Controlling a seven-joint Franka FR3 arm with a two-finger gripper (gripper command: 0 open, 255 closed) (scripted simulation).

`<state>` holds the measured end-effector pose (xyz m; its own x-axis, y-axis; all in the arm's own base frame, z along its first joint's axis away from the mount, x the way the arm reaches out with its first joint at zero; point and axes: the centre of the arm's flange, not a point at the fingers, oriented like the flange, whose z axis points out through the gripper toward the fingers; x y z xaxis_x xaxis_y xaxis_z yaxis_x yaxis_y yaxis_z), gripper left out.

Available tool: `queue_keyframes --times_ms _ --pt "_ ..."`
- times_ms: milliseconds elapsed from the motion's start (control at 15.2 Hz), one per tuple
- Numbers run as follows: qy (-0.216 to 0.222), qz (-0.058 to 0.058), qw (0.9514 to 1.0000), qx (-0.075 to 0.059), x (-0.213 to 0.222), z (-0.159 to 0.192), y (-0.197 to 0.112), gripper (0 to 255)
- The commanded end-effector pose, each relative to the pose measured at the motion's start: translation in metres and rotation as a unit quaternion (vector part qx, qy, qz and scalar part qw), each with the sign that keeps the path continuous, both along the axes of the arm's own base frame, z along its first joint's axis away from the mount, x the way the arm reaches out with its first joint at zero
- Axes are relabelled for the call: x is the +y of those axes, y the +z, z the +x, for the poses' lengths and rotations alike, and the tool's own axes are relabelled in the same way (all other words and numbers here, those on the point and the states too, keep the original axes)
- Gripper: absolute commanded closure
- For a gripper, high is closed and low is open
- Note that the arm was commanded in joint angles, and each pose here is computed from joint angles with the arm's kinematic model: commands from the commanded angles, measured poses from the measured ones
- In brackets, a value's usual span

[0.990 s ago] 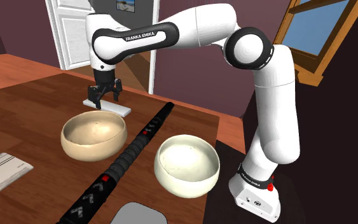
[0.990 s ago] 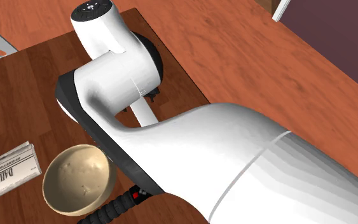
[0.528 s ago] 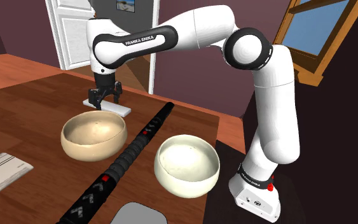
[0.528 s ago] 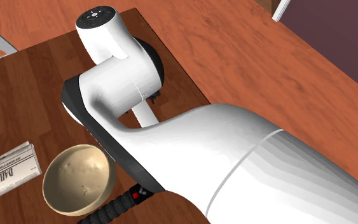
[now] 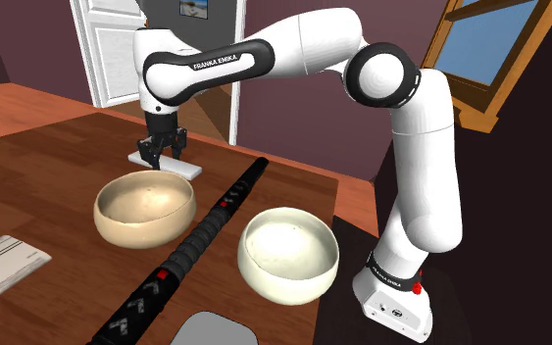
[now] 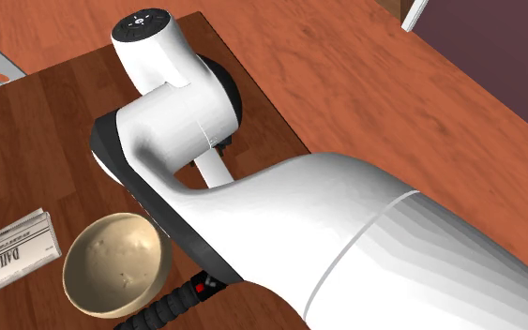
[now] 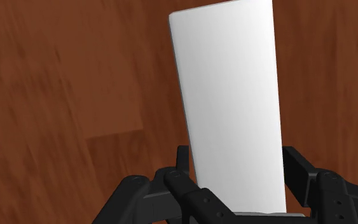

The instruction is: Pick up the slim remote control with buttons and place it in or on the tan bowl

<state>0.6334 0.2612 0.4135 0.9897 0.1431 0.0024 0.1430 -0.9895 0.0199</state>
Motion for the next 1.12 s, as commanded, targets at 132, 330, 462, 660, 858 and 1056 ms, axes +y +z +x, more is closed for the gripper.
queue_keyframes --times_ms 132,330,462,660,858,1056 --pt "0.0 0.0 1.0 0.001 0.0 0.0 -0.001 255" --pt "0.0 0.0 1.0 0.001 0.0 0.0 0.01 255" --pt "0.0 0.0 1.0 0.001 0.0 0.0 0.02 255" --pt "0.0 0.0 1.0 0.001 0.0 0.0 0.036 255" --pt "0.0 0.0 1.0 0.001 0.0 0.0 0.052 255" --pt "0.0 0.0 1.0 0.001 0.0 0.0 0.068 255"
